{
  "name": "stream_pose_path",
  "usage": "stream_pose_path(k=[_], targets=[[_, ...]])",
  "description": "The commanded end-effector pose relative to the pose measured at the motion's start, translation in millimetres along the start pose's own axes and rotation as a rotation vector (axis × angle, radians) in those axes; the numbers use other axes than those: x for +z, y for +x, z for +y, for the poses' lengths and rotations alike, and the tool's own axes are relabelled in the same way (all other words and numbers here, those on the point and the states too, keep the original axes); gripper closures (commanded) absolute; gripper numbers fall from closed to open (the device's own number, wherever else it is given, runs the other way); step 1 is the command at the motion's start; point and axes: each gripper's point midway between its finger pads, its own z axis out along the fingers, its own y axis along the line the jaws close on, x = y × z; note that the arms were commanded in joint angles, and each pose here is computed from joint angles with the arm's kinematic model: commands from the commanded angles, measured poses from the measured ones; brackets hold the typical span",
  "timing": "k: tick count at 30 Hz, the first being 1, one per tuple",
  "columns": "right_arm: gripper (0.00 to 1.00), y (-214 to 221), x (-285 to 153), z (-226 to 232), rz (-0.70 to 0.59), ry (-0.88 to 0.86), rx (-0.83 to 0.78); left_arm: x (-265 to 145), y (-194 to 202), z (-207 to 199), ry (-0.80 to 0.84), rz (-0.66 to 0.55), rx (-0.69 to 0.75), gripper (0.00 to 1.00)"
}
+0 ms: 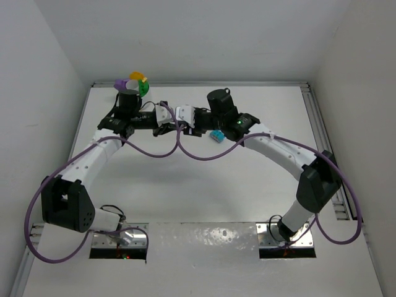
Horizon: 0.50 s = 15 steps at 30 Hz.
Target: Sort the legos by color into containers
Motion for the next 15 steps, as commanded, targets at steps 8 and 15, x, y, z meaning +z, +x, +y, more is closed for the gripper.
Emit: stream_pose_path(k=[8, 15], targets=[[0.22, -7, -14, -40, -0.017, 0.302, 0.086, -5, 2, 33, -0.219, 0.073, -0.09, 1.0], [0.2, 13, -40, -74, -0.09, 0.532, 0.291, -100, 23, 151, -0.768, -0.011, -0.424, 1.0]])
